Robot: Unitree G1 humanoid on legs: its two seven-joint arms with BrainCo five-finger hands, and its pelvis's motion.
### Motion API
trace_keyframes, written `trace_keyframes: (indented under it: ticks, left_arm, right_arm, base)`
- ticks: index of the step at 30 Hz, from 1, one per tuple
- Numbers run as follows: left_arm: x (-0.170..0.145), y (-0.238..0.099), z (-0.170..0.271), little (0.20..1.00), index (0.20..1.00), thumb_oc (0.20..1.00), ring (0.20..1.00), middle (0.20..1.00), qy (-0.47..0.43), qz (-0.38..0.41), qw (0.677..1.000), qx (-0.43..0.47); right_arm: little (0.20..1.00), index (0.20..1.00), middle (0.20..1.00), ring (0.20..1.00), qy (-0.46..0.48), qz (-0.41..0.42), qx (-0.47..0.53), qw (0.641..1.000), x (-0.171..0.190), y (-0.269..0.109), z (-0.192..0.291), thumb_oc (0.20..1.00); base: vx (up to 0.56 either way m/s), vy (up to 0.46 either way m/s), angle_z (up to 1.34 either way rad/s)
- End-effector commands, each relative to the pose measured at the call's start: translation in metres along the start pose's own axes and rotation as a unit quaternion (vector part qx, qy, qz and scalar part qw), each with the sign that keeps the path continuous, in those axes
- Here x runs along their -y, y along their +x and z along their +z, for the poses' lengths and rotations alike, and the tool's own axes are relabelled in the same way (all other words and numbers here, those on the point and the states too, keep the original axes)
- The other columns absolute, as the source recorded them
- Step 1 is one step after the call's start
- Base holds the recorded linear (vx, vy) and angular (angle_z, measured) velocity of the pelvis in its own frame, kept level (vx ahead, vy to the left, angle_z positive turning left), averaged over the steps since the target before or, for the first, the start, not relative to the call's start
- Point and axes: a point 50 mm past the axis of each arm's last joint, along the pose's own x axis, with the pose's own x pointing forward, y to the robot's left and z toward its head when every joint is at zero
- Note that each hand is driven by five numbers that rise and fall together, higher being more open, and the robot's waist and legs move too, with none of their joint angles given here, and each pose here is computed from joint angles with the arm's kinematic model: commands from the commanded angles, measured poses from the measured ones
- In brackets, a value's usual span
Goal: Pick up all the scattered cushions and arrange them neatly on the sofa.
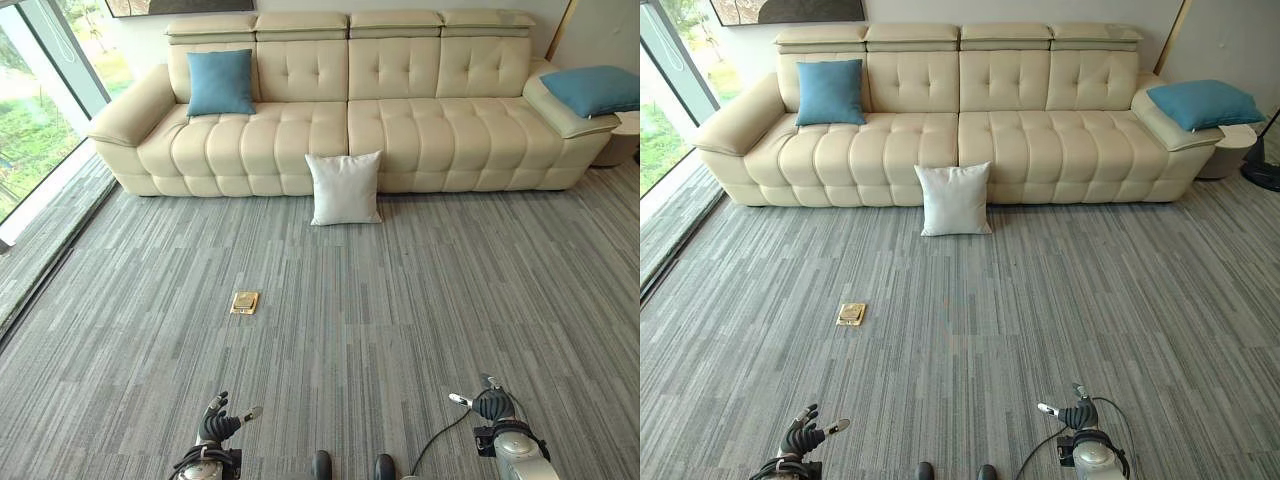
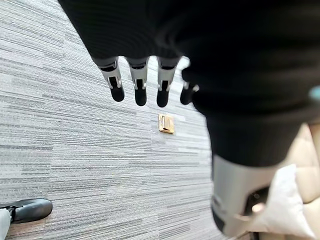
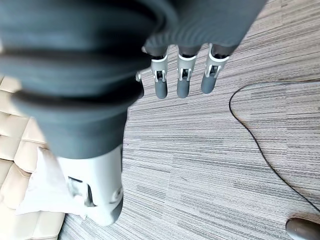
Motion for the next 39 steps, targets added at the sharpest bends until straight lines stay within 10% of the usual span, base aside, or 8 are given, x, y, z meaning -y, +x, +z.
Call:
trace_keyframes:
  ticks: [1, 39]
  left_arm:
    - [-0.005, 0.006, 0.015, 1.000, 1.000, 1.000, 1.000, 1.000, -0.006, 0.009, 1.000, 0.026]
    - [-0.010, 0.006, 0.018, 1.000, 1.000, 1.000, 1.000, 1.000, -0.023, 0.012, 0.999, 0.027]
  right_arm:
    - [1.000, 1.000, 1.000, 1.000, 0.026, -0.007, 0.041, 0.999, 0.001, 0.005, 0.022, 1.000]
    - [1.000, 1.000, 1.000, 1.000, 0.035, 0.013, 0.043, 0.998, -0.003, 0.004, 0.027, 1.000]
  base:
    - [0.00, 0.000, 0.00]
    - [0.00, 0.021, 0.00]
